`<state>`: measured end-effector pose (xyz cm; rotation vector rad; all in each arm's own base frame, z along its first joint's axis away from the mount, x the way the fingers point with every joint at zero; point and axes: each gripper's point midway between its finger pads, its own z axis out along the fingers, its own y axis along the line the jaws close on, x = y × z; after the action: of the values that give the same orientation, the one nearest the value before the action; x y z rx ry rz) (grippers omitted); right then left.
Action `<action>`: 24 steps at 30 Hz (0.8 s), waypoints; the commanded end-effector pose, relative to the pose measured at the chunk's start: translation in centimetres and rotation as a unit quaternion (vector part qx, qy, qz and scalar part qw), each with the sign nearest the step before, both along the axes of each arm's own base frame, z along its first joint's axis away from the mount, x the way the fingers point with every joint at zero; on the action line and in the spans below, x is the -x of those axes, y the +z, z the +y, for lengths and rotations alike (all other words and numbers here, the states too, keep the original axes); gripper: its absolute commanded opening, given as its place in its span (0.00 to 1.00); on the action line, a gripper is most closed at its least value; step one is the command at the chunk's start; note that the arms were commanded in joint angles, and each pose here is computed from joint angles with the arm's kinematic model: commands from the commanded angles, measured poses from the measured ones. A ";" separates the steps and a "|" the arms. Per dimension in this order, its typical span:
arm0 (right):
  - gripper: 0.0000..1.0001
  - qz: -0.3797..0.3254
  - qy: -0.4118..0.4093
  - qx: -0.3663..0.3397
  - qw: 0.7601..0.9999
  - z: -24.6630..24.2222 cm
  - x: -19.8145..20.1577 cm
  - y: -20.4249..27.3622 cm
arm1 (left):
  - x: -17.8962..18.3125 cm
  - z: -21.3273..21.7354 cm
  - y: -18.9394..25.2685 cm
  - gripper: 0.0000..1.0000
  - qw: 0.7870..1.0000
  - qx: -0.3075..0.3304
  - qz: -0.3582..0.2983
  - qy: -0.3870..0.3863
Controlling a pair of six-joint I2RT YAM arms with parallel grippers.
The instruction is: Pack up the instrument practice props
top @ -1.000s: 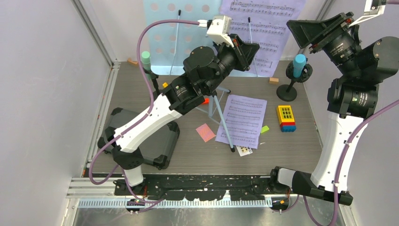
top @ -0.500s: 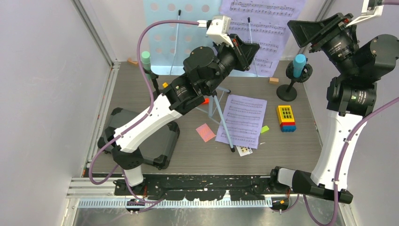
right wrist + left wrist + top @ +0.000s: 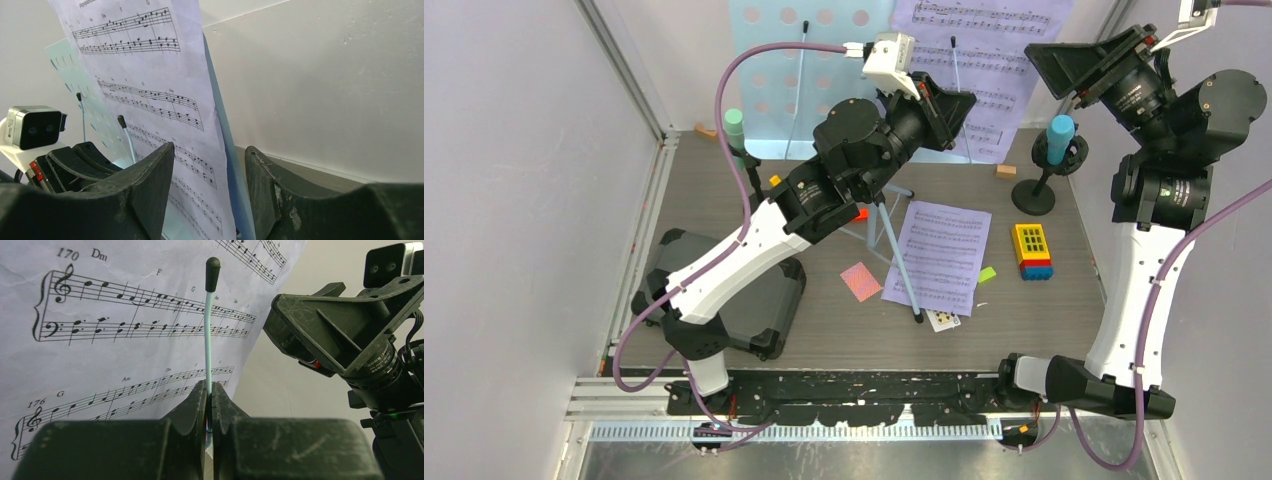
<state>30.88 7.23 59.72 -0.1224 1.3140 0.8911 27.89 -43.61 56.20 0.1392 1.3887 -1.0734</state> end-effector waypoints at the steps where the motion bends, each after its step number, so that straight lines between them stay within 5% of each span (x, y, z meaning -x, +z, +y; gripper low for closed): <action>1: 0.59 -0.047 0.025 0.018 0.998 1.1 2.6 1.8 | 0.5 1.8 2.4 0.05 1.000 0.025 -0.016 0.006; 24: 0.59 -0.073 0.024 0.053 0.996 2.0 5.7 1.6 | 0.4 1.7 2.1 0.05 1.000 0.025 -0.012 0.005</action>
<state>28.12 8.15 60.12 -0.2063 1.2762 0.8621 27.73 -43.60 56.36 0.1428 1.3846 -1.0819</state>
